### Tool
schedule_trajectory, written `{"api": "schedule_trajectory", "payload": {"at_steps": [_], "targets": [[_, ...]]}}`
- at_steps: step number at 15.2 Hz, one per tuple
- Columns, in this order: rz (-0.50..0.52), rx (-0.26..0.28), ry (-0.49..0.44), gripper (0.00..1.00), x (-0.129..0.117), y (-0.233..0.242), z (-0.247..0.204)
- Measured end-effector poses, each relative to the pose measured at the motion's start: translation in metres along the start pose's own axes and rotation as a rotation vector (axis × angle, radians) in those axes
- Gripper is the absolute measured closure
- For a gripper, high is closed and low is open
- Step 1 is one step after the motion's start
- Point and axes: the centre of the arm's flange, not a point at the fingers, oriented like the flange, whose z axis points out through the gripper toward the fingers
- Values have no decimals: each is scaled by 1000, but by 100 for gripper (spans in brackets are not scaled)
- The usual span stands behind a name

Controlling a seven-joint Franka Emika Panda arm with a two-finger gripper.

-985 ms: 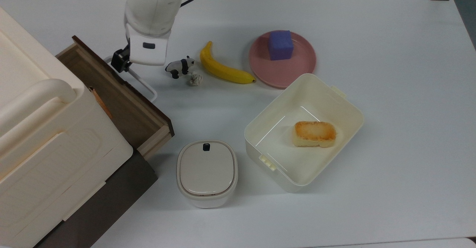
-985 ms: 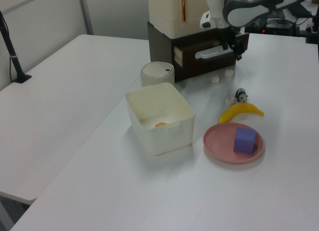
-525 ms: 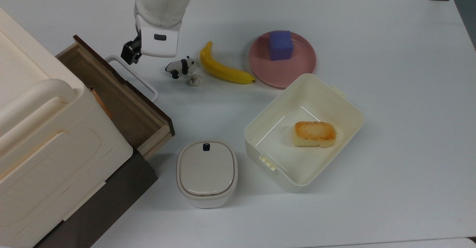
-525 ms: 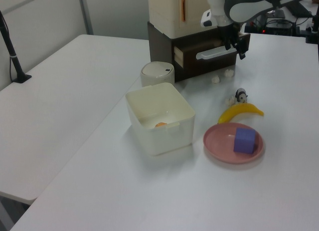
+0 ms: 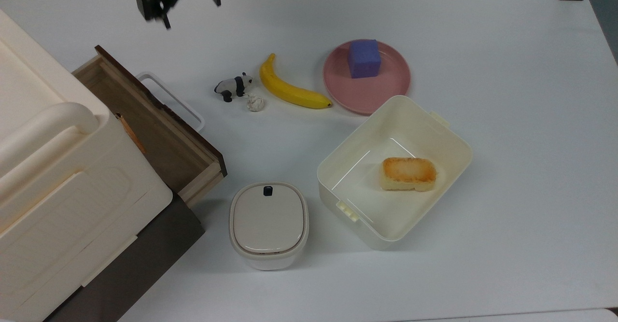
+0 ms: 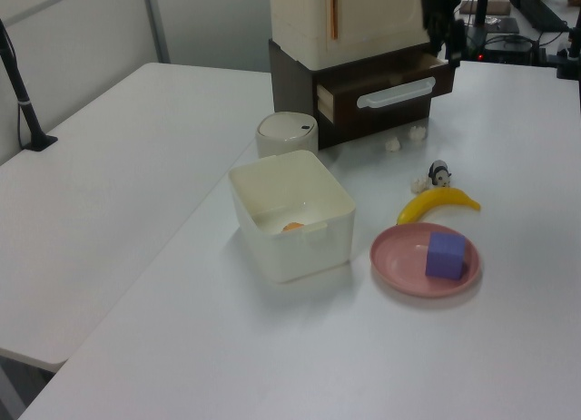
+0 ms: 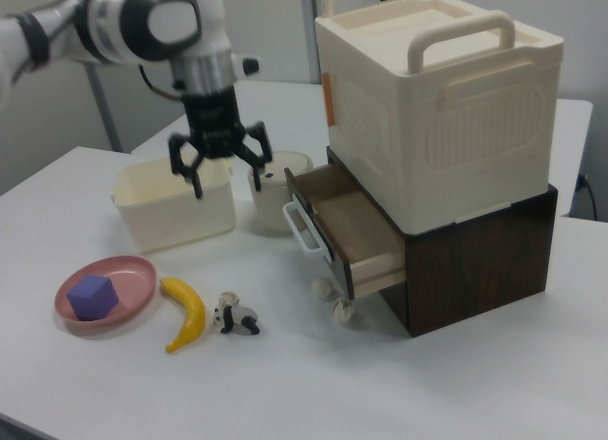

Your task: Slide open the drawer

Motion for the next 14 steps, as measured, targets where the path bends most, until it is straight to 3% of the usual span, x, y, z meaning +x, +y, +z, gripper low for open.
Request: {"api": "schedule_trajectory", "payload": {"at_steps": [4,9,14], "targets": [[294,22,101,0,-22,-12,-41],[653,73,136,0,-21,-26,-56],[830,76,175,0,-32,-38,-79]]}}
